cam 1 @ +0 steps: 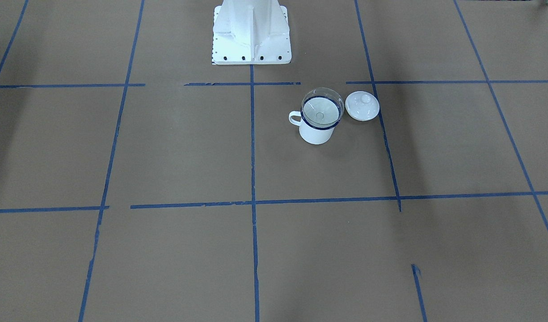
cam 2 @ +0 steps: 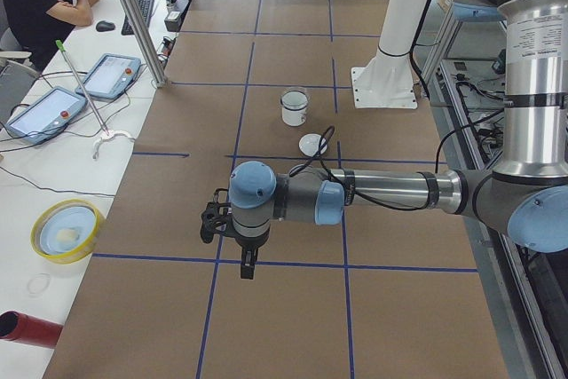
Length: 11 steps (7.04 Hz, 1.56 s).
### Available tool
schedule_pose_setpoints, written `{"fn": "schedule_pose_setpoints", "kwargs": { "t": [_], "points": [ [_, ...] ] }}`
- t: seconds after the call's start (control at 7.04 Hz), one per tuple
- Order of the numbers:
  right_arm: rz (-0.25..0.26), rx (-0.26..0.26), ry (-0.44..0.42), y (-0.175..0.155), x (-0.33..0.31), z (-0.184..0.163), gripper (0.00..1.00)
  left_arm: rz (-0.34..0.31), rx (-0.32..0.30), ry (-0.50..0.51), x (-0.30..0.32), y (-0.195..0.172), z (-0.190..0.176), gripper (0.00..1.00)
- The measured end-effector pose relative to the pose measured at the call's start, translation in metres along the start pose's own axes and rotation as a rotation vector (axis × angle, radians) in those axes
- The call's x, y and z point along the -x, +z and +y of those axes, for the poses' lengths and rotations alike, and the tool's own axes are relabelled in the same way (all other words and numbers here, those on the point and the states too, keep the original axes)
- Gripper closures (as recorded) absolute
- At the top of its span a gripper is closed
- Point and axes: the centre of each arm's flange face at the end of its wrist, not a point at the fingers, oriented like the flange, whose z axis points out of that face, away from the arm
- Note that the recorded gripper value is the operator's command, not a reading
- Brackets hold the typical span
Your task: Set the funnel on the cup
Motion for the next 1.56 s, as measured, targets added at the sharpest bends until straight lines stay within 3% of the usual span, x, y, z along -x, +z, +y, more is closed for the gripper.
{"fn": "schedule_pose_setpoints", "kwargs": {
  "t": [0.57,0.99,1.56],
  "points": [
    [0.000,-0.001,0.000,0.000,0.000,0.000,0.00,0.001,0.000,0.003,-0.003,-0.003,0.000,0.00],
    [0.000,-0.001,-0.001,0.000,0.000,0.000,0.00,0.004,0.070,-0.059,-0.009,-0.011,-0.006,0.00],
    [0.000,-0.001,-0.001,0.000,0.000,0.000,0.00,0.028,0.066,-0.054,-0.021,-0.022,-0.013,0.00]
  ]
}}
